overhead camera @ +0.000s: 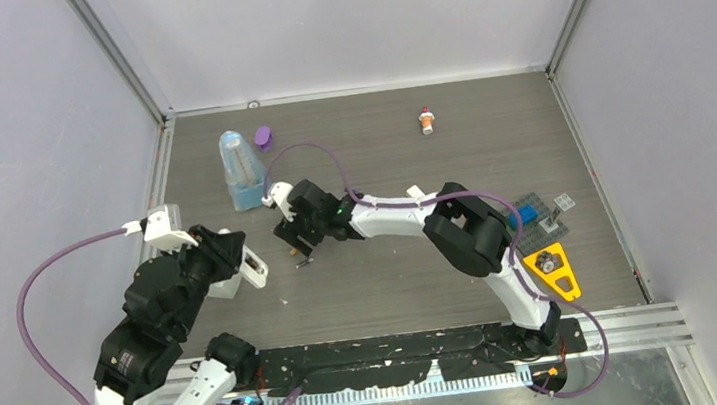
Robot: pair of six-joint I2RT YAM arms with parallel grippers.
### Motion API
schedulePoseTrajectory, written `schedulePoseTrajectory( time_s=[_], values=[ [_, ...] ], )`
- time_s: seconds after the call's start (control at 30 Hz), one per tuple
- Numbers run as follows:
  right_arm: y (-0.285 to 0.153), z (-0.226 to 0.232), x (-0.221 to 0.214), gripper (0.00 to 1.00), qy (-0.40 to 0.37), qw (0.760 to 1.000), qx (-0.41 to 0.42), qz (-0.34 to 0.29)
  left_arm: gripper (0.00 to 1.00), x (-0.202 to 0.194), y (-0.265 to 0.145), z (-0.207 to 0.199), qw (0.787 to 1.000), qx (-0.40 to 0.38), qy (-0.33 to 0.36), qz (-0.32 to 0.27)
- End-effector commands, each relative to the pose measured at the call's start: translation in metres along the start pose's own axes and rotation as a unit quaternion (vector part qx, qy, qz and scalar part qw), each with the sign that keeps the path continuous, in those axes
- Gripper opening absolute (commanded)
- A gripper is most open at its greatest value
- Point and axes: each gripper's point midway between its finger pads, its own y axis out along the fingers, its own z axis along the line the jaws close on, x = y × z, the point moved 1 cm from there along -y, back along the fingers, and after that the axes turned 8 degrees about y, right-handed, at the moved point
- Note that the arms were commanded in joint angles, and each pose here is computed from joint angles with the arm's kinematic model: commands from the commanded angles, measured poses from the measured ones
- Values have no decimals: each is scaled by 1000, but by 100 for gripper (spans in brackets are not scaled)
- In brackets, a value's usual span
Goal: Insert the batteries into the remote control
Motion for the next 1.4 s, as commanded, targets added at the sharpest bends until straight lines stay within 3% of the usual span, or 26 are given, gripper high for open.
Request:
schedulePoseTrajectory(
  time_s=[0.0, 0.33, 0.5, 0.83, 1.03, 1.13, 1.37],
  values=[
    [3, 4, 47, 75, -11, 998, 44, -52, 0, 19, -3, -3, 1000, 4, -14, -24],
    [8, 12, 17, 73, -107, 989, 98, -2, 0, 18, 1, -9, 1000, -6, -9, -12],
    [4, 15, 5, 64, -147, 981, 122, 18, 0, 20, 4, -13, 1000, -13, -12, -12],
    [0, 9, -7, 57, -104, 988, 105, 45, 0, 16, 11, -17, 1000, -19, -10, -4],
    [-25, 0, 2, 57, -63, 994, 87, 30, 0, 12, 11, -18, 1000, -23, -11, 0],
    [-50, 2, 15, 59, -37, 992, 121, 9, 0, 11, 10, -18, 1000, -26, -11, 1],
    [-84, 8, -11, 64, -104, 981, 160, 25, 0, 7, 9, -17, 999, -31, -11, 1]
  ],
)
